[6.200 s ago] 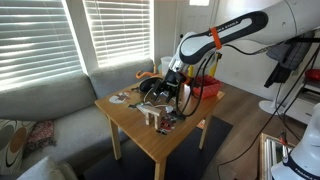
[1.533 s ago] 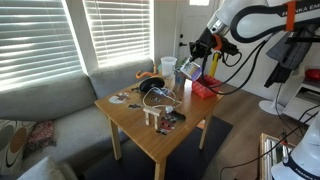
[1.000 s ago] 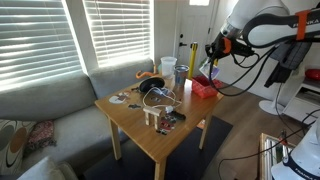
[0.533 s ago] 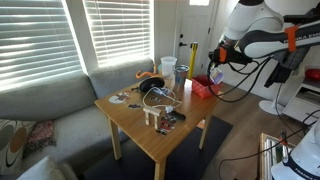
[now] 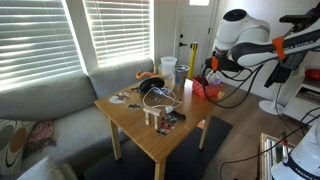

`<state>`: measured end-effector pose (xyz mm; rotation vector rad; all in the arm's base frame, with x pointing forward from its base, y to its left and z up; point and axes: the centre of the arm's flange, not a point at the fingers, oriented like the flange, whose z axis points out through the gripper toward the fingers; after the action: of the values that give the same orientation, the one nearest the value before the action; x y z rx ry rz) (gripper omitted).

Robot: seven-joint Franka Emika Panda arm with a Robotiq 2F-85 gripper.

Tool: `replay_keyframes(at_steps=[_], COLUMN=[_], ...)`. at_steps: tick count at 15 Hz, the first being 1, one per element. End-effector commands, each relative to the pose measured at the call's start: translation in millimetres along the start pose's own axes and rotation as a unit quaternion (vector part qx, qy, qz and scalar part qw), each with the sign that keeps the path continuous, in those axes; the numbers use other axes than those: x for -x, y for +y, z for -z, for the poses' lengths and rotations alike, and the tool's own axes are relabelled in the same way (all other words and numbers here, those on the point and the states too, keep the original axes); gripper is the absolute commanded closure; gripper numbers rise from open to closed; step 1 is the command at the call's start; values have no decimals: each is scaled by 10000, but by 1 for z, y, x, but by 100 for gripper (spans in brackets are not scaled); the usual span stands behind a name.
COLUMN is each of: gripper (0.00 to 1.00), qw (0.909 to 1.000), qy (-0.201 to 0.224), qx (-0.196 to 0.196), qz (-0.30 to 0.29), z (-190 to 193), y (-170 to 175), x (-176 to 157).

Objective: Put the packet in the red basket

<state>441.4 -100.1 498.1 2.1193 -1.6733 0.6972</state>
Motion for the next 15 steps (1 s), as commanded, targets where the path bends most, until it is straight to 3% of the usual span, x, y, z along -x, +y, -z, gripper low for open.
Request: replay_keyframes(at_steps=[1, 2, 4, 10, 13, 15], gripper=[100, 74, 68, 26, 5, 0], qw=[9999, 10000, 10000, 9966, 9858, 9748], qy=[83, 44, 11, -178, -507, -773], qx=[19, 15, -32, -555, -891, -1114], qz=[-68, -61, -24, 574, 1333, 1772], z=[-3, -2, 4, 51, 77, 89], y=[-18, -20, -22, -13, -4, -2], x=[3, 4, 5, 11, 18, 22])
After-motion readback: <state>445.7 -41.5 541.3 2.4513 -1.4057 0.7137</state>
